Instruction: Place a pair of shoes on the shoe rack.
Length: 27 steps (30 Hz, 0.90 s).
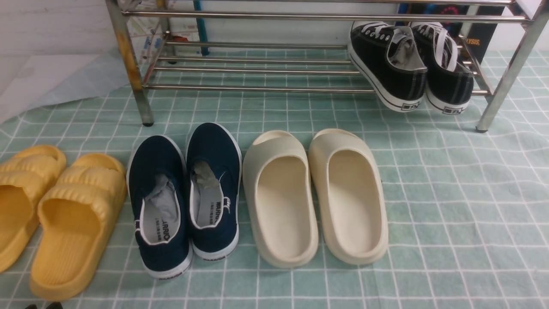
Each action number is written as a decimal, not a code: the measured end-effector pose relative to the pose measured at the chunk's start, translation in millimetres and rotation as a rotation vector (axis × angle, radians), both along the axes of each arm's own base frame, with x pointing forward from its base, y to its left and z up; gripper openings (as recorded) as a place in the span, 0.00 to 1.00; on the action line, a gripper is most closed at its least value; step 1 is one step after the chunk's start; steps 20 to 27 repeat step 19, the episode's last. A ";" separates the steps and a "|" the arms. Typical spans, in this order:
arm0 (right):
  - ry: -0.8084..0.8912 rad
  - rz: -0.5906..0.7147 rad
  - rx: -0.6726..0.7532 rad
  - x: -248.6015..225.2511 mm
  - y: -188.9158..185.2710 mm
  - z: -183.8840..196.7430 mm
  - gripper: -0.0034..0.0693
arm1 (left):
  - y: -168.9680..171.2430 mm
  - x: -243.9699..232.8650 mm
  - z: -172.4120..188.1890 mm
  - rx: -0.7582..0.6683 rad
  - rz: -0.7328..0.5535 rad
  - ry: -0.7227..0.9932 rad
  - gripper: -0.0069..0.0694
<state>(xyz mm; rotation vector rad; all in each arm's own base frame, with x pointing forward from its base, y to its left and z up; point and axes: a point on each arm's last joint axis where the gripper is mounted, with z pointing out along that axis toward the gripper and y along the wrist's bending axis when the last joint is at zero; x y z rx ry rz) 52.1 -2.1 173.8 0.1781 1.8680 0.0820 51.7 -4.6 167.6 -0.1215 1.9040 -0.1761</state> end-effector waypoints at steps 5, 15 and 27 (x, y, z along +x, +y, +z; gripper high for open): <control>0.000 0.000 0.000 0.0 0.0 0.0 0.18 | 0.0 0.0 0.0 0.000 0.000 0.000 0.40; 0.000 0.000 0.000 0.0 0.0 0.0 0.19 | 0.0 0.0 0.0 0.000 0.000 0.000 0.40; 0.000 0.000 0.000 0.0 0.0 0.0 0.20 | 0.0 0.0 0.0 0.000 0.000 0.000 0.40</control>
